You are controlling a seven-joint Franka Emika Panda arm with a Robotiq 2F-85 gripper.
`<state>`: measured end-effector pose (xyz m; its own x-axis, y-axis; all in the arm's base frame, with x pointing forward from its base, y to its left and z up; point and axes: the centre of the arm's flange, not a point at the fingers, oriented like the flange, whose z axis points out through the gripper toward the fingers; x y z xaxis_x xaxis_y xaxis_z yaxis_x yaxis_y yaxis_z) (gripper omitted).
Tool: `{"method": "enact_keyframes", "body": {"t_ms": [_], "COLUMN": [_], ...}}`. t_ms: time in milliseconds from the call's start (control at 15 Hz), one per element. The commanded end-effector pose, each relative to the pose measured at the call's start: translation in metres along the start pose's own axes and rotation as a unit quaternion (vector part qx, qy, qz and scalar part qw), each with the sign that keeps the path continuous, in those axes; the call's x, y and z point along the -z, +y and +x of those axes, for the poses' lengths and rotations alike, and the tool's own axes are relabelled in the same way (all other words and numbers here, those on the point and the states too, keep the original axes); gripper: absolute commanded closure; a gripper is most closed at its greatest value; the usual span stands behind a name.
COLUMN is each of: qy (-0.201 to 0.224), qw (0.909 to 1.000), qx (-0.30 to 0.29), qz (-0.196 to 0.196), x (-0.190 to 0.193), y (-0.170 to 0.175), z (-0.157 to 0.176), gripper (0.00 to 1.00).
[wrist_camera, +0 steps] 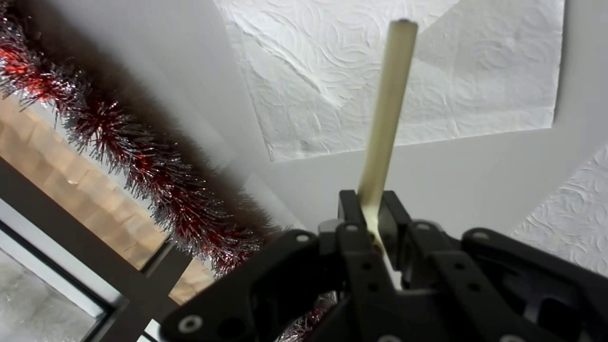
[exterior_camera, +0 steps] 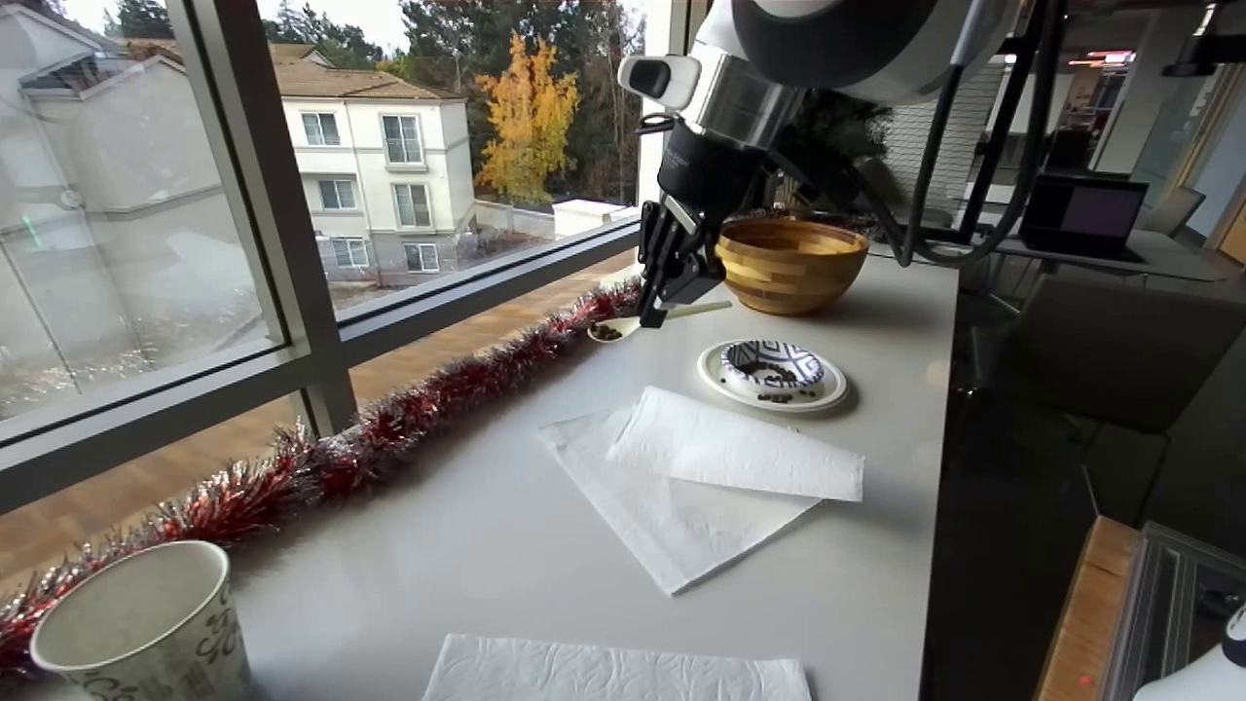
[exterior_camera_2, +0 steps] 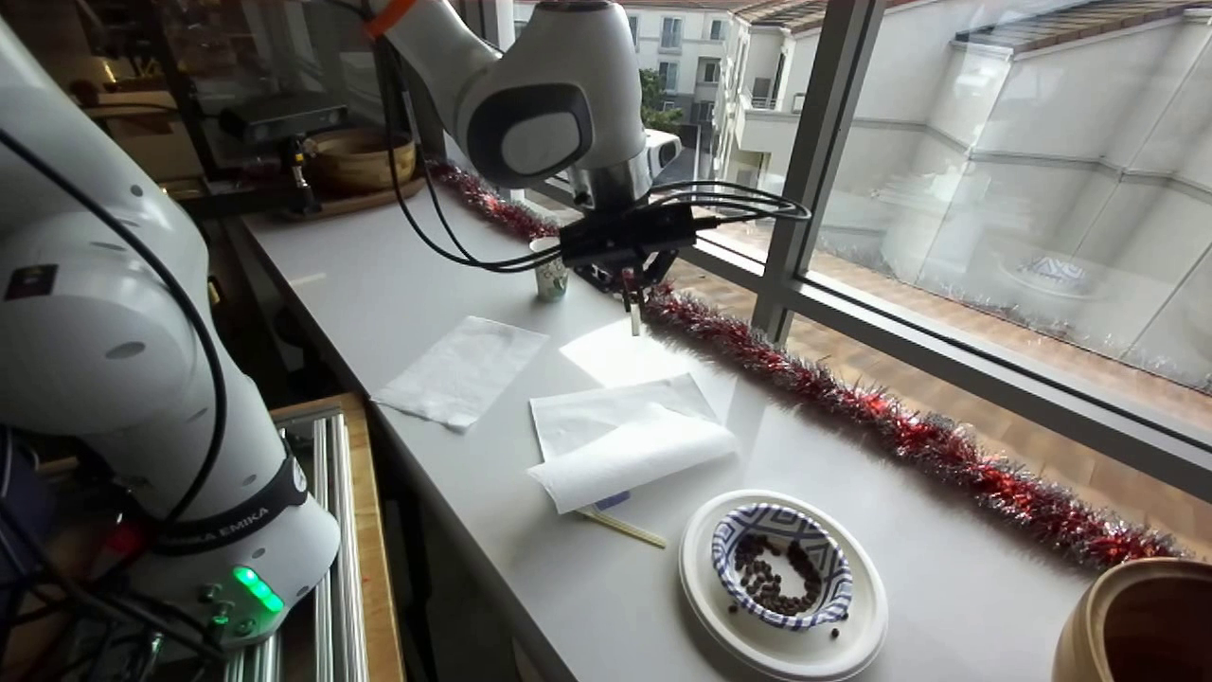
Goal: Transfer a spoonful of contents from the bowl into the cup
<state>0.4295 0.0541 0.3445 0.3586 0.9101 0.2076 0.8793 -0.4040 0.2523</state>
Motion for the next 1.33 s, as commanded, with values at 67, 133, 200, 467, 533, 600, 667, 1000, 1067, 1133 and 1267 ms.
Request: {"method": "enact_keyframes", "body": {"t_ms": [67, 133, 200, 467, 533, 600, 667, 1000, 1067, 1133, 1267], "qy": [0.000, 0.000, 0.003, 0.015, 0.021, 0.025, 0.029, 0.053, 0.056, 0.059, 0.065], "qw": [1.0000, 1.0000, 0.9998, 0.9948, 0.9929, 0.9906, 0.9883, 0.9774, 0.9754, 0.9733, 0.9700], "qx": [0.000, 0.000, 0.019, 0.100, 0.117, 0.134, 0.150, 0.204, 0.213, 0.221, 0.234], "qz": [0.000, 0.000, 0.000, 0.001, 0.003, 0.006, 0.007, 0.011, 0.012, 0.013, 0.015], "x": [0.000, 0.000, 0.003, 0.014, 0.016, 0.017, 0.018, 0.018, 0.016, 0.015, 0.011], "y": [0.000, 0.000, -0.001, -0.014, -0.018, -0.023, -0.029, -0.056, -0.061, -0.065, -0.072], "z": [0.000, 0.000, 0.011, 0.059, 0.070, 0.083, 0.094, 0.154, 0.167, 0.179, 0.205], "gripper": [0.85, 0.96, 0.96, 0.96, 0.96, 0.96, 0.96, 0.96, 0.96, 0.96, 0.96]}}
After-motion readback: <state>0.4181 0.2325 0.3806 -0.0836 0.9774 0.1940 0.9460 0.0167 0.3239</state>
